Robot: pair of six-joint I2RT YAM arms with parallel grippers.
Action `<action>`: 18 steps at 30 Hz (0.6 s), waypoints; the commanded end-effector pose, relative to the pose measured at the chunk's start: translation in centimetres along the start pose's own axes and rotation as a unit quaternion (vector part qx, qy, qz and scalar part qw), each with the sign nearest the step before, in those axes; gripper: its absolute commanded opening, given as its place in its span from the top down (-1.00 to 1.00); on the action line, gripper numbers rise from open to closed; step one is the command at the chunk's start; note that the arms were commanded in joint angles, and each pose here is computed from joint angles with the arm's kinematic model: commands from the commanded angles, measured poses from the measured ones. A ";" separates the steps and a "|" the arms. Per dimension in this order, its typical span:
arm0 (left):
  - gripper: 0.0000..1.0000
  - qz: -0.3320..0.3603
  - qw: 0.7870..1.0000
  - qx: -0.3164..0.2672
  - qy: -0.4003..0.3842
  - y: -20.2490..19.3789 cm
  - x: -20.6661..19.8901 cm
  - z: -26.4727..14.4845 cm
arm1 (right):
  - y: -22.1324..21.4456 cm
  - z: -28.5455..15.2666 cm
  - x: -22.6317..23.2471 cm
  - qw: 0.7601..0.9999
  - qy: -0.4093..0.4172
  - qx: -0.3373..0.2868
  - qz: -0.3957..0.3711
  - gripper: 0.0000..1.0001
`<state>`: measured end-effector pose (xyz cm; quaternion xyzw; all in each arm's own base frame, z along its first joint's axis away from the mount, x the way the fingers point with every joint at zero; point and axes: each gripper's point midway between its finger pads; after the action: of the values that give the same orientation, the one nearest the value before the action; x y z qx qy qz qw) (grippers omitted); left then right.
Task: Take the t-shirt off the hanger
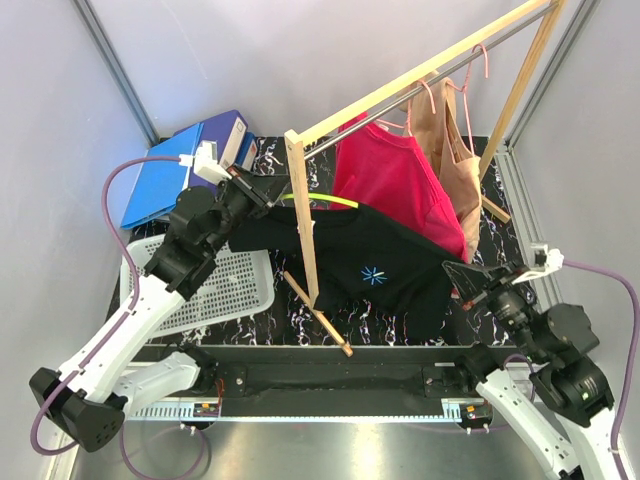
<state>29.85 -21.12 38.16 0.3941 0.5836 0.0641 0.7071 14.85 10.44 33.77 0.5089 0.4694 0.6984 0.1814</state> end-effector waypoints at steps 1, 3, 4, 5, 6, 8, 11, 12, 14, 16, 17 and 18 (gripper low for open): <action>1.00 -0.034 0.990 -0.133 -0.040 7.2 -2.2 -1.2 | 3.7 -2.2 -2.4 0.991 -0.067 -0.107 0.034 1.00; 1.00 -0.031 0.990 -0.132 -0.042 7.3 -2.2 -1.3 | 3.9 -3.2 -3.1 0.988 -0.080 -0.122 0.042 1.00; 1.00 -0.029 0.990 -0.132 -0.040 7.4 -2.0 -1.4 | 4.3 -3.8 -3.5 0.985 -0.089 -0.137 0.050 1.00; 1.00 -0.028 0.990 -0.132 -0.039 7.3 -1.7 -1.4 | 4.3 -4.1 -3.9 0.984 -0.098 -0.142 0.052 1.00; 1.00 -0.027 0.990 -0.131 -0.036 7.2 -1.4 -1.4 | 4.2 -4.5 -4.3 0.983 -0.107 -0.142 0.053 1.00; 1.00 -0.026 0.990 -0.138 -0.033 7.5 -1.0 -1.7 | 4.3 -5.4 -5.3 0.978 -0.129 -0.156 0.054 1.00; 1.00 -0.014 0.989 -0.144 -0.018 7.8 -0.1 -2.0 | 4.5 -6.3 -6.6 0.971 -0.166 -0.163 0.053 1.00; 1.00 -0.005 0.989 -0.149 -0.013 8.2 0.1 -2.1 | 4.7 -6.7 -6.8 0.969 -0.173 -0.169 0.057 1.00; 1.00 0.004 0.988 -0.153 -0.003 8.6 0.5 -2.2 | 4.5 -7.0 -7.2 0.968 -0.182 -0.164 0.059 1.00; 1.00 0.027 0.987 -0.160 0.007 9.3 0.8 -2.3 | 4.7 -7.3 -7.4 0.965 -0.191 -0.169 0.057 1.00; 1.00 0.035 0.986 -0.162 0.015 9.5 1.0 -2.3 | 4.7 -7.4 -7.5 0.965 -0.193 -0.168 0.054 1.00; 1.00 0.039 0.985 -0.167 0.023 10.0 1.4 -2.4 | 4.8 -7.6 -7.7 0.963 -0.198 -0.172 0.057 1.00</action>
<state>28.82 -20.78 37.48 0.4092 0.5668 0.0248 0.7146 12.98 6.09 32.18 0.5721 0.3832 0.6970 0.2001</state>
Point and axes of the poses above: each gripper's point midway between its finger pads, its own z axis out along the fingers, its own x axis along the line the jaws close on, y = z × x, and after that the axes turned 1 degree about z, right-handed
